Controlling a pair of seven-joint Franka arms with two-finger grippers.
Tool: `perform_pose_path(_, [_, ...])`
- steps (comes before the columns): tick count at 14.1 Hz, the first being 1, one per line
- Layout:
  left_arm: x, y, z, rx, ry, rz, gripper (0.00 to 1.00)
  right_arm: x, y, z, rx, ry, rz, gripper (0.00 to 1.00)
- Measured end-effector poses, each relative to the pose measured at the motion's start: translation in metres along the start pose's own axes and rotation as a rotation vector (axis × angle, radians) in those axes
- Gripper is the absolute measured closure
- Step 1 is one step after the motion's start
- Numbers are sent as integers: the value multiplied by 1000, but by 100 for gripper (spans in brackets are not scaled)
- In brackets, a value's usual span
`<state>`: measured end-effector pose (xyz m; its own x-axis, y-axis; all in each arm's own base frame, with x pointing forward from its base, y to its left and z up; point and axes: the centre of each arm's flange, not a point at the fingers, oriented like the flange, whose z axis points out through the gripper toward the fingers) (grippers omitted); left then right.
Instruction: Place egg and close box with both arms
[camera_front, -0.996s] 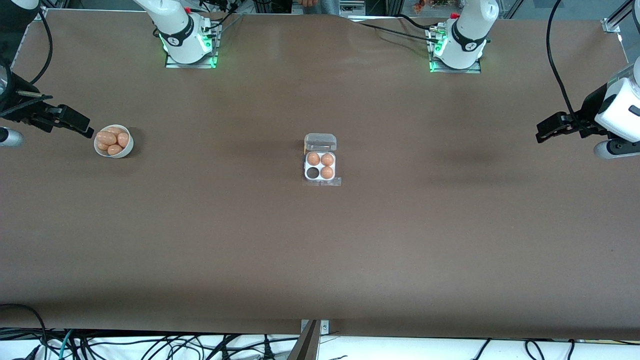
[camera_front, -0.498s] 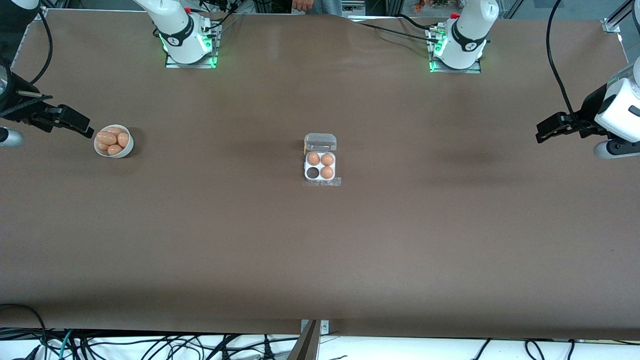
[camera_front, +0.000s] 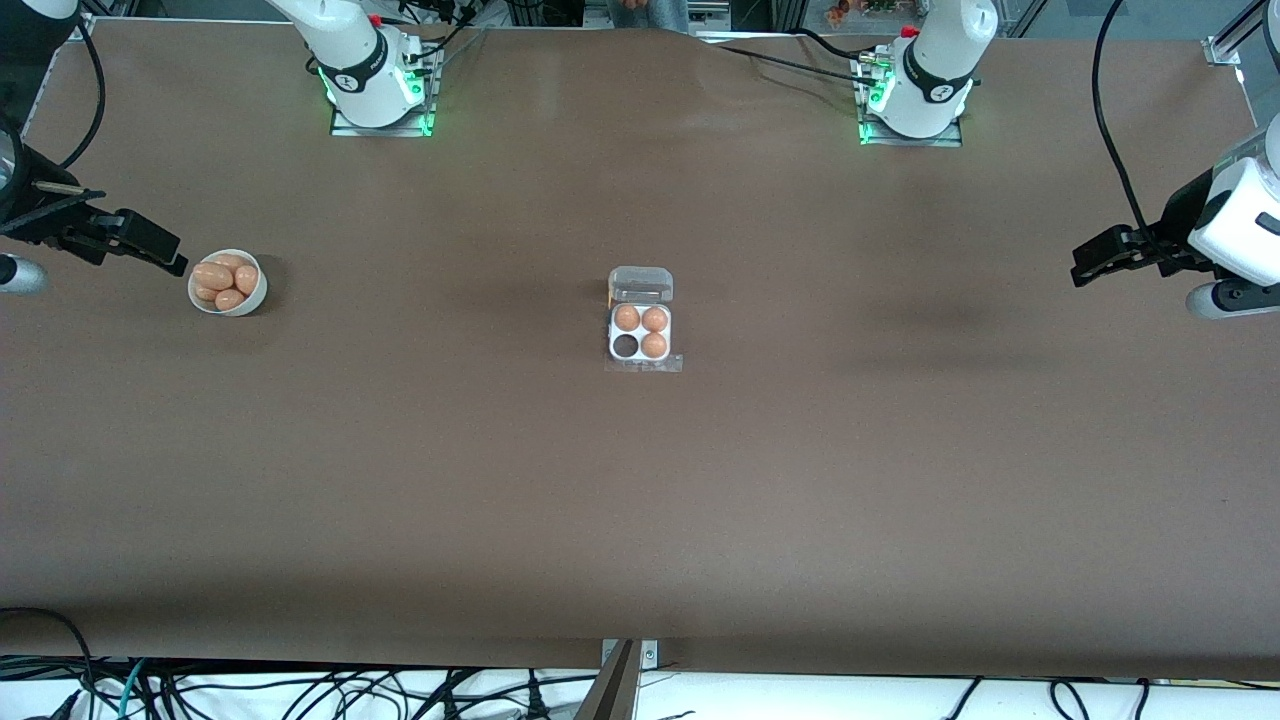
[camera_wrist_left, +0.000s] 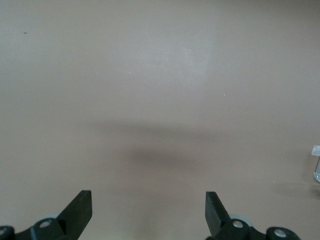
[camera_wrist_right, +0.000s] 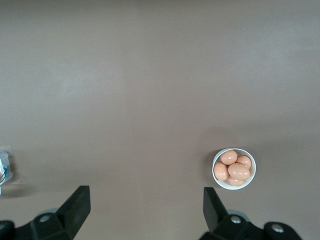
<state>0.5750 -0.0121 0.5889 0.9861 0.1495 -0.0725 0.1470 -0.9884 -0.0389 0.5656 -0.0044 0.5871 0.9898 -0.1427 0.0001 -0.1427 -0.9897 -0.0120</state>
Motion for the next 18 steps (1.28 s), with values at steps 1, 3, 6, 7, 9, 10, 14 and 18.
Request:
perform_pose_path(1, [0, 0, 0, 0, 0, 0, 0, 0, 0, 0, 0, 0, 0, 0])
perform_pose_path(3, [0, 0, 0, 0, -1, 0, 0, 0, 0, 0, 0, 0, 0, 0])
perform_pose_path(6, [0, 0, 1, 0, -1, 0, 0, 0, 0, 0, 0, -1, 0, 0])
perform_pose_path(7, [0, 0, 1, 0, -1, 0, 0, 0, 0, 0, 0, -1, 0, 0])
perform_pose_path(9, [0, 0, 1, 0, -1, 0, 0, 0, 0, 0, 0, -1, 0, 0])
perform_pose_path(10, [0, 0, 1, 0, -1, 0, 0, 0, 0, 1, -1, -5, -7, 0])
perform_pose_path(14, [0, 0, 1, 0, -2, 0, 0, 8, 16, 29, -5, -78, -163, 0])
perform_pose_path(18, [1, 0, 1, 0, -2, -1, 0, 25, 107, 81, 3, -176, -218, 0])
